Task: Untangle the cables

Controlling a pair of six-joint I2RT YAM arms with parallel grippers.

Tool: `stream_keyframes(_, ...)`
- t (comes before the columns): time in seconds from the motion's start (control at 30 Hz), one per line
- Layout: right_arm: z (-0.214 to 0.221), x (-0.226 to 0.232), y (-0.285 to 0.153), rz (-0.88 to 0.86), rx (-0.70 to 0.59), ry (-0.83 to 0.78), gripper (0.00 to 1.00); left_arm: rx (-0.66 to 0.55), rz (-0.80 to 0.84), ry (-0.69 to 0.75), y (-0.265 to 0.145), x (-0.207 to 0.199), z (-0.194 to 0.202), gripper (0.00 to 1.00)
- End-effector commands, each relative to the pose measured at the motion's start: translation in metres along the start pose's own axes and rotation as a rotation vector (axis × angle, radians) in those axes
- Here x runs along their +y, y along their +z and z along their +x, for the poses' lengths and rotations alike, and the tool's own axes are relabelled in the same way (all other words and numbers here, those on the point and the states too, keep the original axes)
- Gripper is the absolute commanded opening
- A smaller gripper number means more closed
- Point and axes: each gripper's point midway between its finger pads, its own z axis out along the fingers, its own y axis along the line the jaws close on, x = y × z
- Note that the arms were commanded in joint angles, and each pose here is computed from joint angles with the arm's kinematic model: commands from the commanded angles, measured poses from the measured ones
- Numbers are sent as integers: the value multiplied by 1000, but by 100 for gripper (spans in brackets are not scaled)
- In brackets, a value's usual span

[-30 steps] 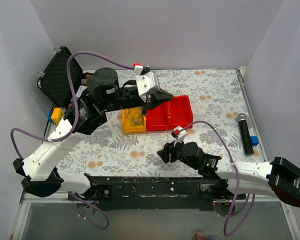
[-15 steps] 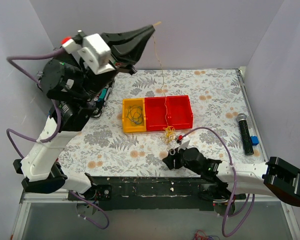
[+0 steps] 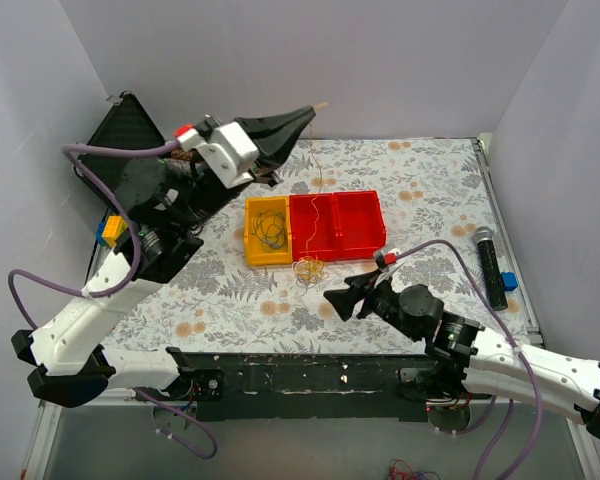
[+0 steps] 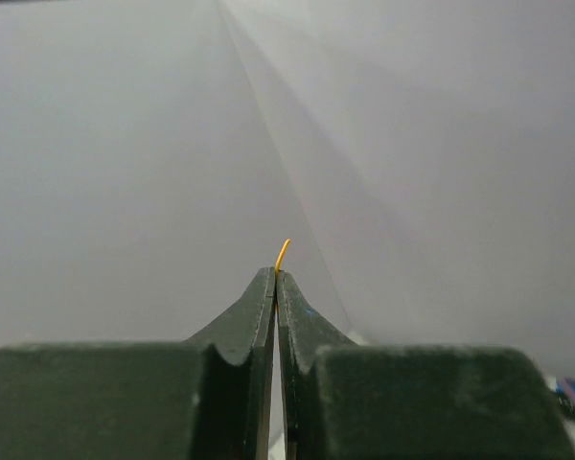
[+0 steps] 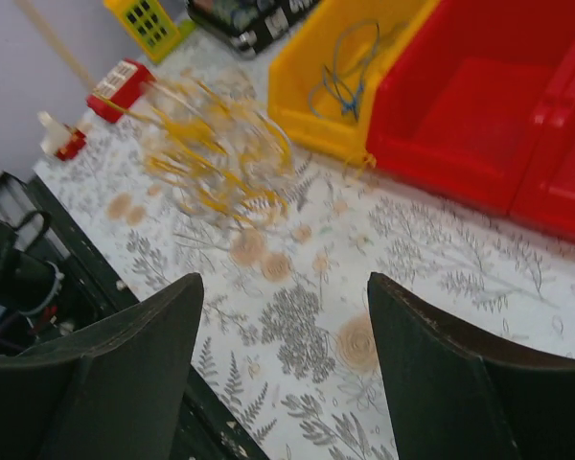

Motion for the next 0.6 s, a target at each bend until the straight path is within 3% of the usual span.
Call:
stream_keyframes(0.0, -50, 19, -12, -41, -72, -88, 79, 64, 40, 2, -14, -15, 26, 0)
stream_keyframes(0.37, -112, 53, -3, -116, -217, -184, 82, 118, 121, -75, -15, -34, 35, 0)
stream_keyframes(0.57, -138, 46, 18, -4, -298, -227, 79, 111, 155, -109, -14, -39, 25, 0)
